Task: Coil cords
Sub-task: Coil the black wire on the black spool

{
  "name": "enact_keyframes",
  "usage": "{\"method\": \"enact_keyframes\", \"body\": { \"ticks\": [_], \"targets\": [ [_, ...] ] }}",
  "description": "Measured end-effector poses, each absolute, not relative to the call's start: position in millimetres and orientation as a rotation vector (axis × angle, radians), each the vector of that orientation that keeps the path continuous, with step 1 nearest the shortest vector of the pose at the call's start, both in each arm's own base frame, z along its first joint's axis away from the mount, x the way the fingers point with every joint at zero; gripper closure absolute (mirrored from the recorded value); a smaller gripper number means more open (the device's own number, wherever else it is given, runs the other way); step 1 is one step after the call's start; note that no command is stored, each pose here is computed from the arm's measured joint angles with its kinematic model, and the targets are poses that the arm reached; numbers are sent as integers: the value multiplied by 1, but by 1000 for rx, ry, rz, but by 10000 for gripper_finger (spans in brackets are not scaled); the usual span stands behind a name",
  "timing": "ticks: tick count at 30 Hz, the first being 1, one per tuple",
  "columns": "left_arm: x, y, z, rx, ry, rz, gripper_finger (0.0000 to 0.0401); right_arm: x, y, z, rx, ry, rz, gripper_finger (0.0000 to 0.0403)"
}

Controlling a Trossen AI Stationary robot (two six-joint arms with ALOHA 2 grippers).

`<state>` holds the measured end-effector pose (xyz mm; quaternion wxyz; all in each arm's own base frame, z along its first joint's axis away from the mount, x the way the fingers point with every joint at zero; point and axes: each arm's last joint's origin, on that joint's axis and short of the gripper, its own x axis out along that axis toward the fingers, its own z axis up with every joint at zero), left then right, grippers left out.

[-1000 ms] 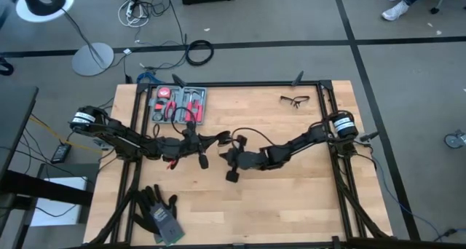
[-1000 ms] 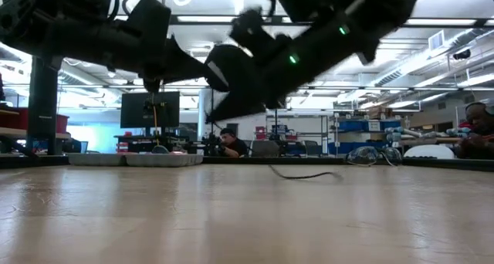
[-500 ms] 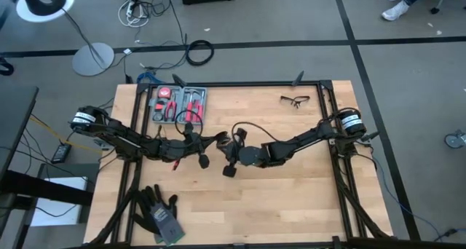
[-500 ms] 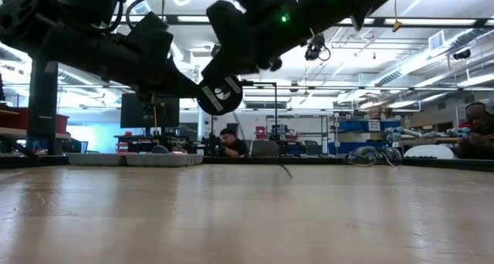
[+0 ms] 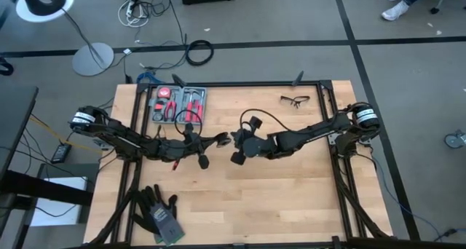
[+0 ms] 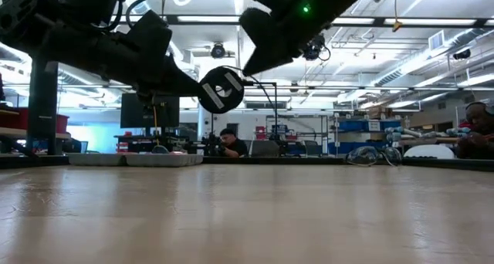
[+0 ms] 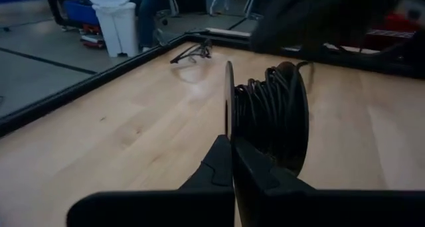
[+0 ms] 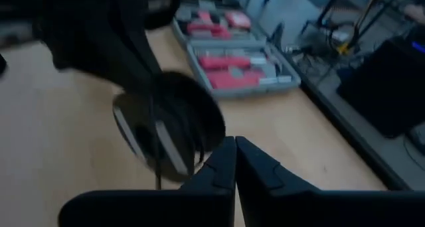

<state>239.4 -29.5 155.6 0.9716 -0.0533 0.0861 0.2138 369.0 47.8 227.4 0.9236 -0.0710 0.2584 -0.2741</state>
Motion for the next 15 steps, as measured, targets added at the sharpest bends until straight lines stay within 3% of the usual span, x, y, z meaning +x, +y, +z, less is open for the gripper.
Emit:
{"method": "enact_keyframes", "body": {
  "ticks": [9, 15],
  "targets": [
    [240, -30, 159, -134, 141, 420, 401, 354, 46, 209, -130, 666, -608, 394],
    [239, -30, 152, -132, 202, 429, 401, 328, 56, 230, -159, 664, -702, 398]
  ]
}}
